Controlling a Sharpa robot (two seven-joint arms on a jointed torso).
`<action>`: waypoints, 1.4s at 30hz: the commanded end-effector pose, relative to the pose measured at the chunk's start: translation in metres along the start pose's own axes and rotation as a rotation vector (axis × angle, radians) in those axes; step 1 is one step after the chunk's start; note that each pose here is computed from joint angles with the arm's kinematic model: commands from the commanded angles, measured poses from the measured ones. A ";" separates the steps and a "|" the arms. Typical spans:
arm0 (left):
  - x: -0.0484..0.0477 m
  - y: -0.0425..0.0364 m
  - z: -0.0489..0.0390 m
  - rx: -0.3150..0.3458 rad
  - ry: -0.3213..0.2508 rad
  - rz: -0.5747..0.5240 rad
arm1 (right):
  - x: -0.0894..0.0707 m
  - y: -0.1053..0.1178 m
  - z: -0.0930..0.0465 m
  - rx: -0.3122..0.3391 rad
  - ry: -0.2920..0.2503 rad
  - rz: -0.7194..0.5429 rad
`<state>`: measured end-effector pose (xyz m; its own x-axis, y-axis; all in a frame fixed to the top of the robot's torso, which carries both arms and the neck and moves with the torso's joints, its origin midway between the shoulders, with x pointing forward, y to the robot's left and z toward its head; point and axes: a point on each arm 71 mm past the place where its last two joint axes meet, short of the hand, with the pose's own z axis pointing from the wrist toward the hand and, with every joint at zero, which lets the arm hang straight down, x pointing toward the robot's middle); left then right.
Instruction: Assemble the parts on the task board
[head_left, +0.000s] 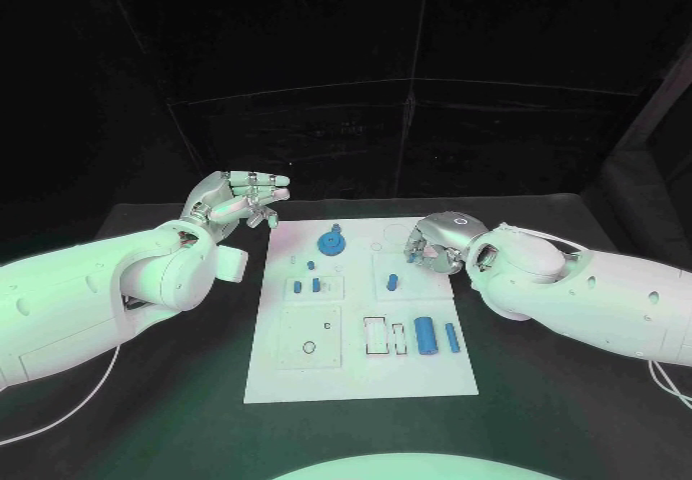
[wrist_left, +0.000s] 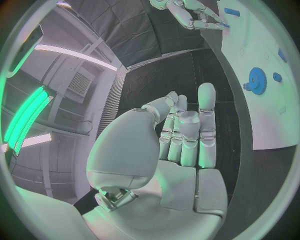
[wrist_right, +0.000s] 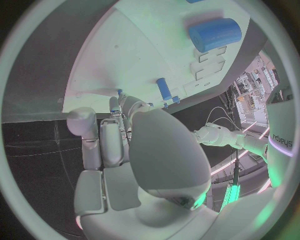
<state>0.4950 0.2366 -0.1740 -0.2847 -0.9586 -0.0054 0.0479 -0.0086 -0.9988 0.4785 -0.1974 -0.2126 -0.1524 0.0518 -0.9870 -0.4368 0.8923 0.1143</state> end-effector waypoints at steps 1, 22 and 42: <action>-0.0001 -0.0010 0.0004 0.005 0.009 -0.008 | -0.006 0.002 -0.003 0.001 -0.050 0.019; 0.0019 0.0002 0.0029 -0.003 0.017 -0.011 | -0.039 0.078 -0.015 -0.183 -0.085 0.127; 0.0086 0.0003 0.0052 -0.004 0.031 -0.016 | 0.004 0.138 0.006 -0.314 0.020 0.128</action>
<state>0.4974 0.2285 -0.1754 -0.3040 -0.9527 0.0014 0.0381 -0.0137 -0.9992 0.4240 -0.0740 -0.2003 -0.2430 0.1678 -0.9554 -0.6432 0.7094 0.2882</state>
